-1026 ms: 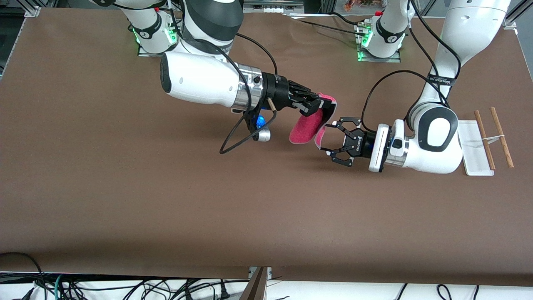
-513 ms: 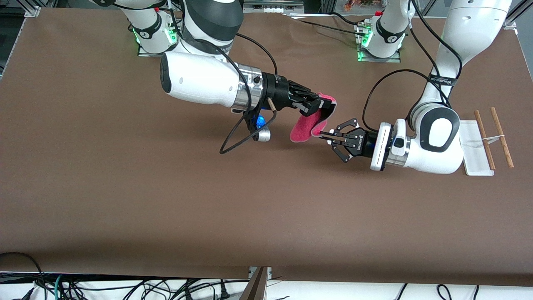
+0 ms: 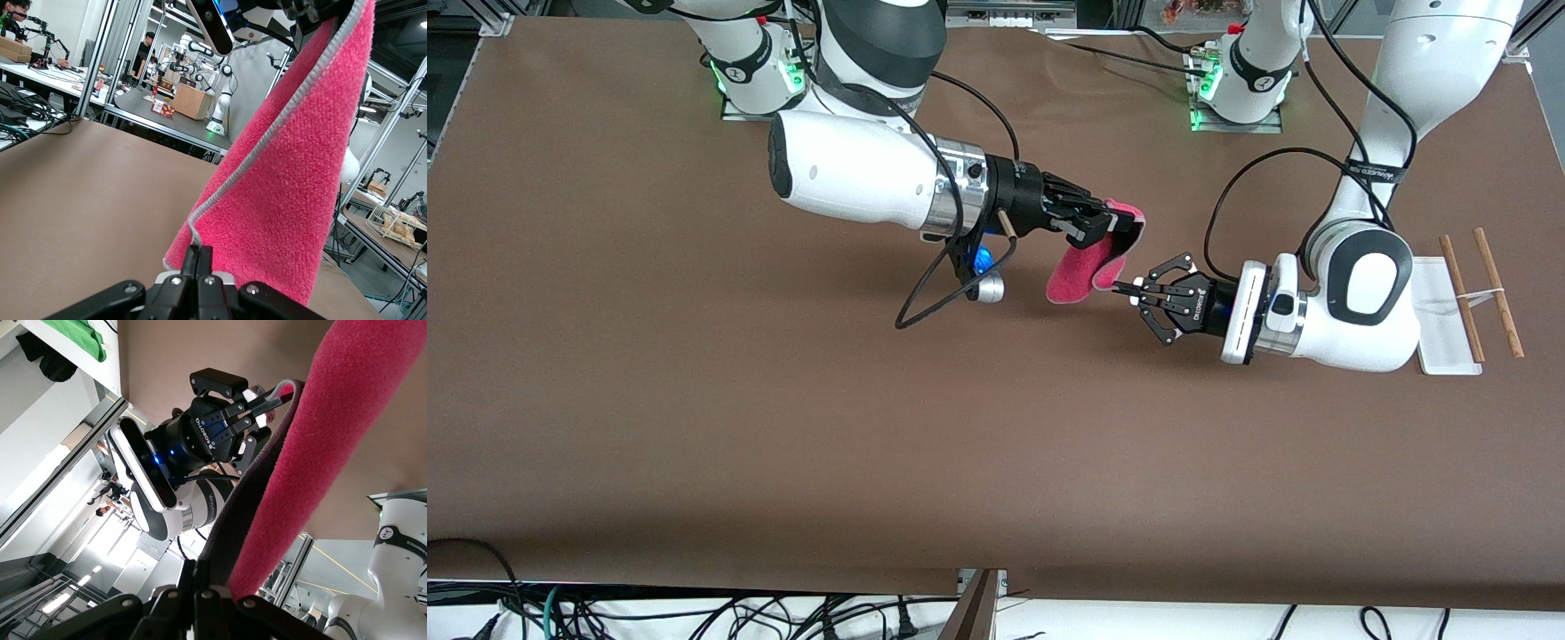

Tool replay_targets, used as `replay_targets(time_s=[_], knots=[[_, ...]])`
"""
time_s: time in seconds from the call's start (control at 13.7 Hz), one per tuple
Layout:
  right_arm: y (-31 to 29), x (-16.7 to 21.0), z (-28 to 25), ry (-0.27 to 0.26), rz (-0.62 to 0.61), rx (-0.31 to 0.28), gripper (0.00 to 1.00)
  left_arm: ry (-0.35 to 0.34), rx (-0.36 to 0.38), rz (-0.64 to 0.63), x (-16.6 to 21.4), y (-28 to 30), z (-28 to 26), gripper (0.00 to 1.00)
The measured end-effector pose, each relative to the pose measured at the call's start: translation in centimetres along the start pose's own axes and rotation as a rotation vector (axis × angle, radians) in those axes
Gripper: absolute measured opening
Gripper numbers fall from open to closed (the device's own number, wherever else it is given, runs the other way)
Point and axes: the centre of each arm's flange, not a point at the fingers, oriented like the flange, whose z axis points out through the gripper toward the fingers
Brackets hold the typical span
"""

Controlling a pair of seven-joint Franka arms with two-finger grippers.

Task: Pass towel and hang on rack
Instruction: 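Close the left gripper on the towel while the right gripper opens, then carry the towel to the rack while the right gripper withdraws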

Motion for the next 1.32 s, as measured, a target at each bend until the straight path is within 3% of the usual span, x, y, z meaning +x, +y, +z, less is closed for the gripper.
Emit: replay_targets(time_s=[0.29,0.66,0.95,1.32], knots=[[-0.1,0.2,-0.2,0.004,0.002,0.003,0.38,0.002,0.007,0.001,0.0,-0.1,-0.5,0.01],[-0.9,2.1,-2.4,0.037,0.006,0.023,0.96,-0.006,0.031,0.013,0.9,-0.1,-2.8,0.01],[-0.9,5.2,-5.6,0.113,-0.049,-0.080,1.00,-0.135,0.077,-0.019,2.9,1.0,-8.4,0.01],[-0.1,8.7,-13.1,0.105,-0.176,-0.266,1.00,-0.455,0.116,-0.128,3.8,4.8,-20.2,0.01]])
